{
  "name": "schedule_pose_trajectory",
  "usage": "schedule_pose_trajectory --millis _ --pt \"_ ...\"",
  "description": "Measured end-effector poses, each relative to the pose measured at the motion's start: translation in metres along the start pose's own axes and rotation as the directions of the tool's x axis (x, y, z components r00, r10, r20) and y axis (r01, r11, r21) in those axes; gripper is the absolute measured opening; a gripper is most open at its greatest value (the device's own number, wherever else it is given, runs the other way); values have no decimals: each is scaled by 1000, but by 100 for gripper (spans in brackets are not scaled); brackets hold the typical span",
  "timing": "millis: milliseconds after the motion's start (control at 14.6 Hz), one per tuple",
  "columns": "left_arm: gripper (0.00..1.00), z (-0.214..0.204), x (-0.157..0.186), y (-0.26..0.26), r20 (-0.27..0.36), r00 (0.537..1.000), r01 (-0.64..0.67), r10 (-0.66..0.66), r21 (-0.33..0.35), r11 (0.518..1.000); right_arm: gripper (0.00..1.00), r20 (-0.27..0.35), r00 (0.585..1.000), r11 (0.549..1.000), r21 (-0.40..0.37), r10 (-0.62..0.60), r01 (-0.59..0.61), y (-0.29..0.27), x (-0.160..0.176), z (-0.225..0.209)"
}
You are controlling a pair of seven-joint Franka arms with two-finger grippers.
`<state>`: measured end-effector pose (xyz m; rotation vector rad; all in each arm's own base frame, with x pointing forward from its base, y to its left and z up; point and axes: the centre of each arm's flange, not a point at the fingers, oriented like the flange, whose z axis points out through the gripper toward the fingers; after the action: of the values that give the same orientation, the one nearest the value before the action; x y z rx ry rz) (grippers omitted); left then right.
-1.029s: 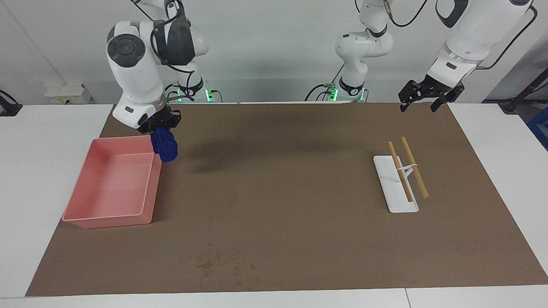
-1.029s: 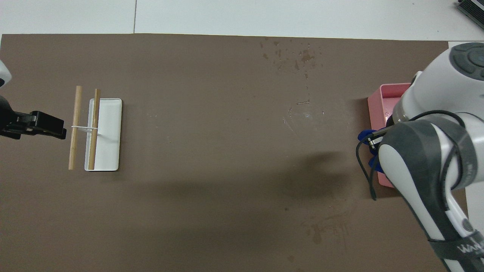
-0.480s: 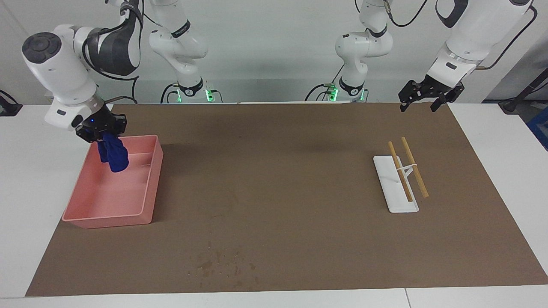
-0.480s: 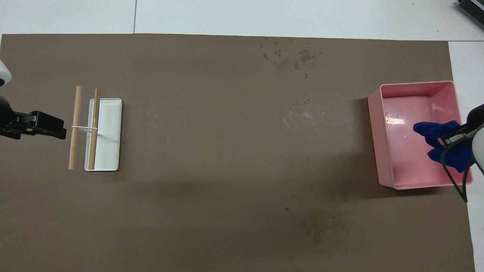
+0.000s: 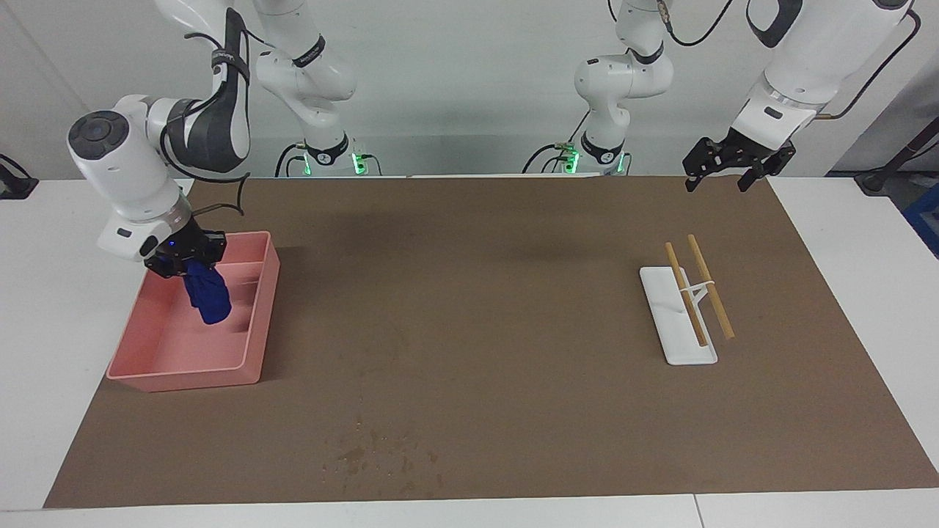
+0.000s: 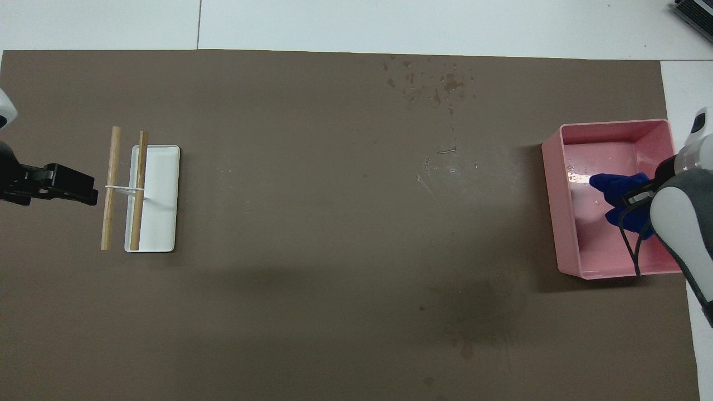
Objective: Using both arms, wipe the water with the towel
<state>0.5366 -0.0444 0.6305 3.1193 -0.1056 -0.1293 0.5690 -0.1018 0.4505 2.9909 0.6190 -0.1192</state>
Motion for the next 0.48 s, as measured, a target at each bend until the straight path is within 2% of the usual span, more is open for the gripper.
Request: schedule_pose_trajectory --millis 343,412,480 --pt "100 0 0 0 0 1000 0 0 0 1000 86 -16 1000 1000 -11 2 -2 2 1 -9" --pt "100 0 0 0 0 1000 0 0 0 1000 95 -26 1000 1000 -17 3 -3 3 2 -15" --pt "100 0 0 0 0 1000 0 0 0 1000 100 -44 999 1000 -29 5 -6 5 3 -27"
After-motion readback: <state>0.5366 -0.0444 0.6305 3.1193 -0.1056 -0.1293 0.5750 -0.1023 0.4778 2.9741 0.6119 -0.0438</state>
